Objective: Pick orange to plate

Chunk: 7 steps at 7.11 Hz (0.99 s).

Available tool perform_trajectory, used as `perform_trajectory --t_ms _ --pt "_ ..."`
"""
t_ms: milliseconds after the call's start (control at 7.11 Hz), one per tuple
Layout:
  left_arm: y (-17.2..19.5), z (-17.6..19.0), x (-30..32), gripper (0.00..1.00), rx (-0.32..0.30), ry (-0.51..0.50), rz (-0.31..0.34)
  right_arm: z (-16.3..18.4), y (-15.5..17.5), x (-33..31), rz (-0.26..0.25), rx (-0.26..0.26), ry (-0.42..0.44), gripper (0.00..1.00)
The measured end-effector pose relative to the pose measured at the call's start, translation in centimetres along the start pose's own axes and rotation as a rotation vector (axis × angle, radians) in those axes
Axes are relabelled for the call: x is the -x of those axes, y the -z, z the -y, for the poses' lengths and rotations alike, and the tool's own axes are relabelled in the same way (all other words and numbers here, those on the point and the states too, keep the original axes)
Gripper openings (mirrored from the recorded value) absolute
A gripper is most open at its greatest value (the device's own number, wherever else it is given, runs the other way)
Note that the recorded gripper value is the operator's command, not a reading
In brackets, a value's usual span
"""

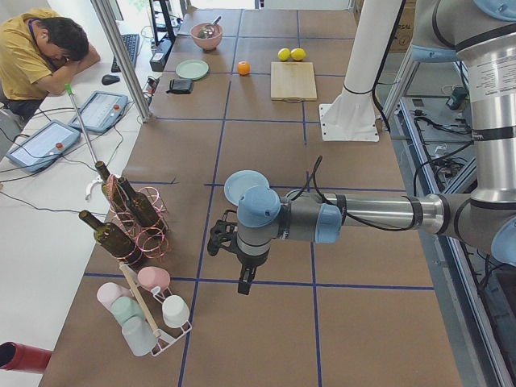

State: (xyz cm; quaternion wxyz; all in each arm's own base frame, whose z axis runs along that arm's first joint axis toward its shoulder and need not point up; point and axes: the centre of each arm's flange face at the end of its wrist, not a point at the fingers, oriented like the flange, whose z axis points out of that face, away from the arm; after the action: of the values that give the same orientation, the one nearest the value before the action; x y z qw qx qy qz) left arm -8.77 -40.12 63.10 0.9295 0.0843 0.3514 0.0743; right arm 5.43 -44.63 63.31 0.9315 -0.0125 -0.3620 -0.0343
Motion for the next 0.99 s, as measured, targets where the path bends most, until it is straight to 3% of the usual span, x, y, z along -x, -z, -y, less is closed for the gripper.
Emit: perform_trajectory --t_ms 563,704,985 --pt "1.1 0.7 -0.9 1.00 -0.033 -0.032 0.006 0.7 1.7 2.3 -0.001 -0.035 0.045 1.00" --pt "1.7 1.5 -1.2 1.00 -0.082 -0.076 0.017 1.0 2.8 3.8 -0.003 -0.057 0.075 1.00" --pt "3.4 4.2 -2.2 1.00 -0.272 -0.239 0.058 3.1 5.2 6.8 -0.008 -0.107 0.137 1.00"
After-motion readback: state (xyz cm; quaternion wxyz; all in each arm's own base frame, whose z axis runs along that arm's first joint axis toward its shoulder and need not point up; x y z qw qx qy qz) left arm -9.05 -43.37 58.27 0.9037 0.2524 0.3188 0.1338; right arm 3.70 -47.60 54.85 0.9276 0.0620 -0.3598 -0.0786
